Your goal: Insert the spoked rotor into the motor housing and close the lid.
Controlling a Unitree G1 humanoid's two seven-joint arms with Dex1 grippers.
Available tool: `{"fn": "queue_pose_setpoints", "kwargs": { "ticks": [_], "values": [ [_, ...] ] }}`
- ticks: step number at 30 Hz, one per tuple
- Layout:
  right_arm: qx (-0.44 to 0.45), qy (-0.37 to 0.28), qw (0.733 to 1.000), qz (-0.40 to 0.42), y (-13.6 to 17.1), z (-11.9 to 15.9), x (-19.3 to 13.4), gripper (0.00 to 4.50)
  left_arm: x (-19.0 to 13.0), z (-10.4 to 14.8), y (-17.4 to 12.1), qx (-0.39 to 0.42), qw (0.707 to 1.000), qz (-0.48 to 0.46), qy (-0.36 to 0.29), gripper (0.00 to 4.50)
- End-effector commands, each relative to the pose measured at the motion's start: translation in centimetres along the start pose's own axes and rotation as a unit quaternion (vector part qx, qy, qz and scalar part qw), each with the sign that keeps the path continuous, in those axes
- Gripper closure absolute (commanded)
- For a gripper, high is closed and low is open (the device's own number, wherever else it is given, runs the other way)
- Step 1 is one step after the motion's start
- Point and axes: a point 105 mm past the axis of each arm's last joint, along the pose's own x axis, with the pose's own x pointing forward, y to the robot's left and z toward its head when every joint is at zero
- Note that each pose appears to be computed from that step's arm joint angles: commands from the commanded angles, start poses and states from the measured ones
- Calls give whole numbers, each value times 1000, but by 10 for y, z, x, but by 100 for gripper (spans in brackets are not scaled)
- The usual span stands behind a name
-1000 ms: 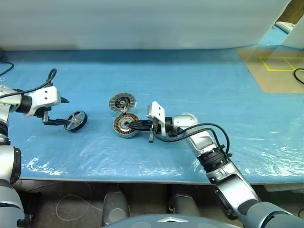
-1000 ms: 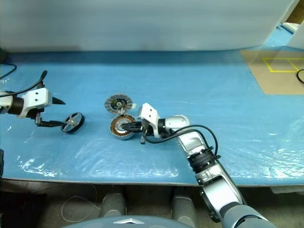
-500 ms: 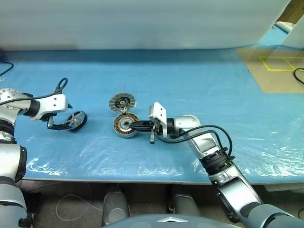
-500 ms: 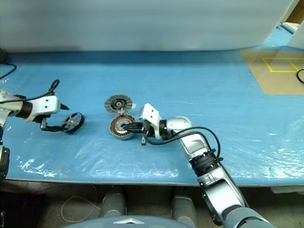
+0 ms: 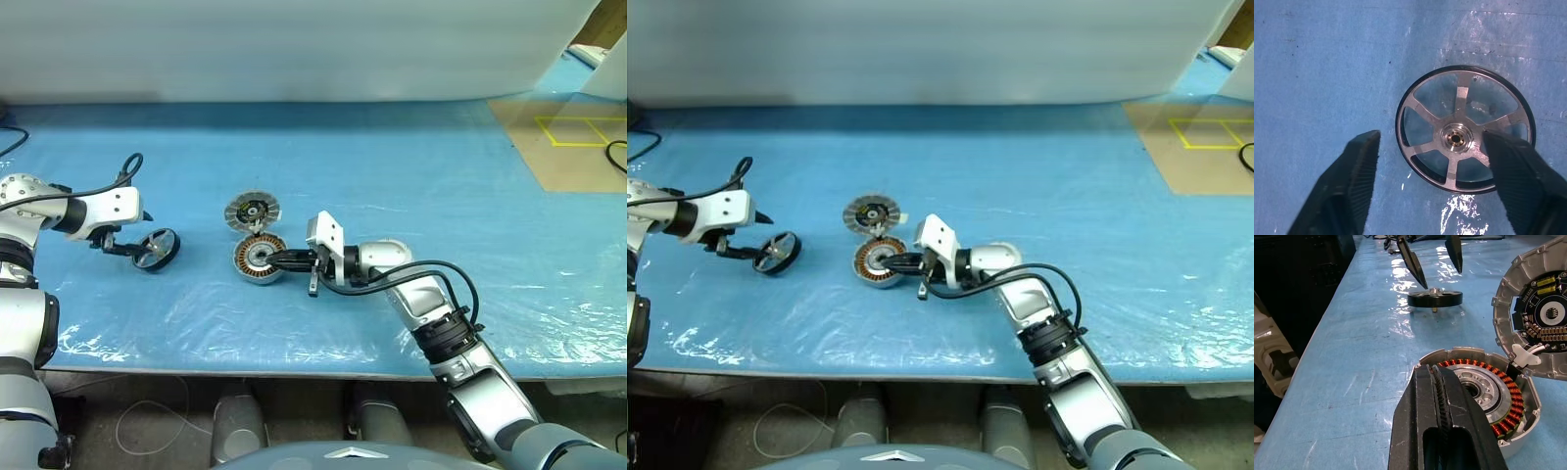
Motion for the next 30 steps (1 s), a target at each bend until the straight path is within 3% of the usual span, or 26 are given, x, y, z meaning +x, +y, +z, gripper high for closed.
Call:
{"fn": "queue_pose_setpoints", "kwargs": {
  "ticks": [1,30],
  "values": [
    [-14,-29,999,2,3,16,1,450,-9,4,6,-3,1000,3,-3,158],
    [3,-46,999,-17,11,16,7,450,-2,-10,-10,-6,999,-41,33,158]
  ]
}}
